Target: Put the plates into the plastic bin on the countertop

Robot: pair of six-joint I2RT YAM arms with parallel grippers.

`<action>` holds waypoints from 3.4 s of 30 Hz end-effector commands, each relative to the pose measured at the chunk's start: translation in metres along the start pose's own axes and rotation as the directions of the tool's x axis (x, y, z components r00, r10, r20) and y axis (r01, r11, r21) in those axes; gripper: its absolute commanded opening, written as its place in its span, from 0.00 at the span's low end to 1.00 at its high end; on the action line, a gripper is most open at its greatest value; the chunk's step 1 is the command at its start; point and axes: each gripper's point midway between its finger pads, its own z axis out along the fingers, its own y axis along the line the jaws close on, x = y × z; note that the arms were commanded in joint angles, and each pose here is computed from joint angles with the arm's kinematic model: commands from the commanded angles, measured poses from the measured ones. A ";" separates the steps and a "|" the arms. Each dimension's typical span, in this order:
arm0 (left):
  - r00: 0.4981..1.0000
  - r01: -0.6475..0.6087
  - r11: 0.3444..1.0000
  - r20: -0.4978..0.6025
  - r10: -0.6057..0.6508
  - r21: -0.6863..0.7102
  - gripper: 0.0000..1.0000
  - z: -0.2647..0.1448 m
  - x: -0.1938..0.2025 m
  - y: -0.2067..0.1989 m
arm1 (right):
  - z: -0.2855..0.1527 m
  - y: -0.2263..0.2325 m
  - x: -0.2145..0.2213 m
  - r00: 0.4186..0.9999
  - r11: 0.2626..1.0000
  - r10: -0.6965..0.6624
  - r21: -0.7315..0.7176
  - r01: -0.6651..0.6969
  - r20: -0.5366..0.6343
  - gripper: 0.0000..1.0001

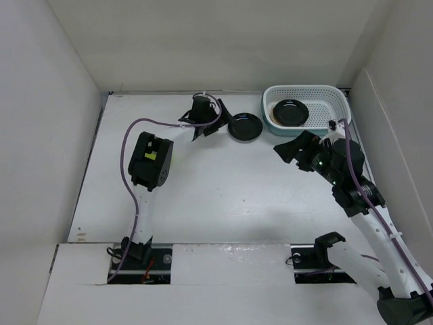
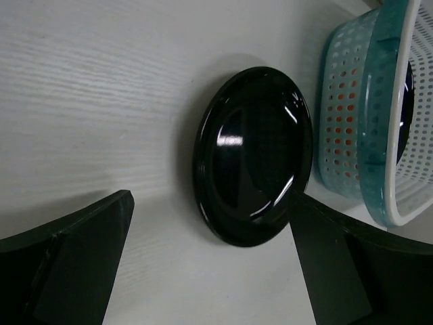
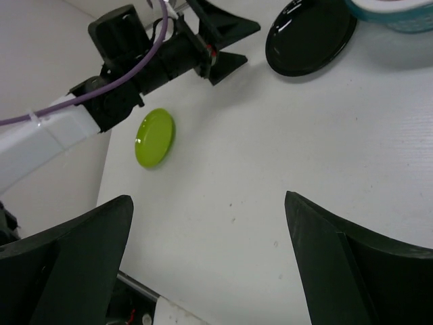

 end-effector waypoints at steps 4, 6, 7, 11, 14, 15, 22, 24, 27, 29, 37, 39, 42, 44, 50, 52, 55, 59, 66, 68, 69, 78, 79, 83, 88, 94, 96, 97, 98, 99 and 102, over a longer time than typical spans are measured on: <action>0.997 0.035 0.998 -0.067 -0.039 -0.061 0.84 0.039 0.020 0.010 | -0.009 -0.004 0.008 1.000 1.000 0.004 0.009 -0.004 -0.023 1.00; 0.997 0.034 0.998 -0.063 -0.037 -0.056 0.72 0.044 0.014 0.005 | -0.009 -0.006 0.006 1.000 1.000 0.007 0.016 -0.006 -0.016 1.00; 0.995 0.038 0.995 -0.092 -0.047 -0.091 0.66 0.051 0.024 0.018 | -0.009 -0.008 0.004 1.000 1.000 0.000 0.023 0.000 -0.010 1.00; 0.993 0.040 0.992 -0.102 -0.053 -0.122 0.34 0.056 0.026 0.025 | -0.007 -0.006 0.002 1.000 1.000 0.003 0.002 -0.003 -0.010 1.00; 0.995 0.025 0.991 -0.098 -0.037 -0.128 0.13 0.055 0.024 0.025 | 0.000 -0.011 0.003 1.000 1.000 0.012 0.001 -0.012 -0.027 1.00; 0.995 0.012 0.992 -0.099 -0.025 -0.127 0.07 0.054 0.023 0.024 | 0.004 -0.011 0.003 0.999 1.000 0.015 -0.008 -0.015 -0.034 1.00; 0.998 -0.015 0.999 0.053 0.018 -0.047 0.00 -0.042 -0.026 -0.012 | 0.026 -0.018 0.008 0.998 1.000 0.000 -0.030 -0.001 -0.058 1.00; 0.993 -0.052 0.999 0.103 0.053 -0.013 0.00 -0.090 -0.046 -0.037 | 0.041 -0.019 0.013 0.996 0.999 -0.011 -0.043 0.007 -0.086 1.00; 0.994 -0.070 0.997 0.084 0.069 0.012 0.00 -0.128 -0.033 -0.041 | 0.065 -0.024 0.021 0.991 0.999 -0.004 -0.044 -0.001 -0.130 1.00; 0.992 -0.090 0.991 0.097 0.080 0.102 0.00 -0.163 -0.026 -0.058 | 0.076 -0.025 0.025 0.987 0.998 0.000 -0.055 -0.009 -0.162 1.00; 0.987 -0.136 0.985 0.096 0.126 0.107 0.00 -0.219 -0.006 -0.063 | 0.100 0.013 0.024 0.979 0.973 -0.051 -0.232 0.003 -0.198 1.00; 0.986 -0.140 0.987 0.105 0.132 0.077 0.00 -0.223 -0.006 -0.056 | 0.098 0.021 0.020 0.979 0.964 -0.062 -0.266 0.008 -0.195 1.00; 0.985 -0.141 0.987 0.108 0.132 0.079 0.00 -0.229 -0.004 -0.055 | 0.091 0.043 0.012 0.980 0.938 -0.094 -0.346 0.029 -0.174 1.00; 0.987 -0.144 0.984 0.093 0.134 0.102 0.00 -0.232 0.001 -0.058 | 0.094 0.056 0.015 0.977 0.926 -0.100 -0.378 0.022 -0.190 1.00; 0.985 -0.166 0.964 0.084 0.151 0.209 0.00 -0.256 0.006 -0.081 | 0.119 0.050 0.022 0.974 0.947 -0.077 -0.322 0.005 -0.211 0.99; 0.985 -0.169 0.958 0.076 0.156 0.232 0.00 -0.260 0.008 -0.085 | 0.125 0.049 0.025 0.973 0.949 -0.085 -0.316 0.013 -0.216 0.99; 0.984 -0.176 0.949 0.075 0.162 0.262 0.00 -0.267 0.008 -0.093 | 0.134 0.050 0.030 0.968 0.948 -0.095 -0.317 0.017 -0.232 0.97; 0.982 -0.188 0.925 0.036 0.187 0.329 0.00 -0.271 0.023 -0.104 | 0.142 0.058 0.032 0.964 0.938 -0.106 -0.345 0.016 -0.245 0.77; 0.985 -0.172 0.959 0.061 0.162 0.225 0.99 -0.266 0.018 -0.084 | 0.136 0.081 0.013 0.970 0.895 -0.039 -0.440 -0.074 -0.241 0.00; 0.983 -0.167 0.973 0.110 0.150 0.160 1.00 -0.272 0.004 -0.081 | 0.147 0.065 -0.015 0.986 0.923 0.014 -0.377 -0.077 -0.167 0.00; 0.983 -0.157 0.982 0.117 0.144 0.109 1.00 -0.275 0.003 -0.072 | 0.150 0.056 -0.024 0.989 0.934 0.046 -0.344 -0.093 -0.140 0.00; 0.930 -0.097 0.978 0.332 0.154 -0.182 1.00 -0.329 -0.040 -0.014 | 0.202 -0.085 -0.165 0.965 0.979 0.201 0.001 -0.204 0.170 0.00; 0.928 -0.103 0.975 0.335 0.166 -0.199 1.00 -0.330 -0.038 -0.008 | 0.217 -0.111 -0.157 0.963 0.970 0.227 0.054 -0.236 0.143 0.00; 0.938 -0.112 0.972 0.302 0.171 -0.205 1.00 -0.323 -0.035 0.003 | 0.240 -0.172 -0.170 0.952 0.943 0.268 0.163 -0.290 0.145 0.00; 0.957 -0.121 0.975 0.241 0.164 -0.184 1.00 -0.312 -0.022 0.012 | 0.246 -0.228 -0.177 0.941 0.913 0.303 0.238 -0.332 0.150 0.00; 0.978 -0.075 0.985 0.180 0.103 -0.155 1.00 -0.306 -0.016 0.046 | 0.245 -0.245 -0.171 0.946 0.904 0.297 0.280 -0.323 0.132 0.01; 0.979 -0.084 0.983 0.172 0.111 -0.162 1.00 -0.306 -0.014 0.048 | 0.246 -0.252 -0.163 0.946 0.897 0.304 0.300 -0.324 0.114 0.06; 0.979 -0.084 0.983 0.172 0.111 -0.162 1.00 -0.306 -0.014 0.048 | 0.246 -0.252 -0.163 0.949 0.900 0.296 0.301 -0.316 0.111 0.14; 0.977 -0.086 0.984 0.180 0.114 -0.156 1.00 -0.308 -0.015 0.046 | 0.246 -0.251 -0.162 0.949 0.902 0.298 0.295 -0.316 0.105 0.20; 0.976 -0.085 0.983 0.185 0.115 -0.163 1.00 -0.309 -0.016 0.047 | 0.246 -0.251 -0.162 0.952 0.905 0.290 0.296 -0.307 0.102 0.29; 0.975 -0.082 0.981 0.189 0.115 -0.175 1.00 -0.311 -0.016 0.049 | 0.245 -0.250 -0.158 0.955 0.902 0.281 0.313 -0.298 0.099 0.72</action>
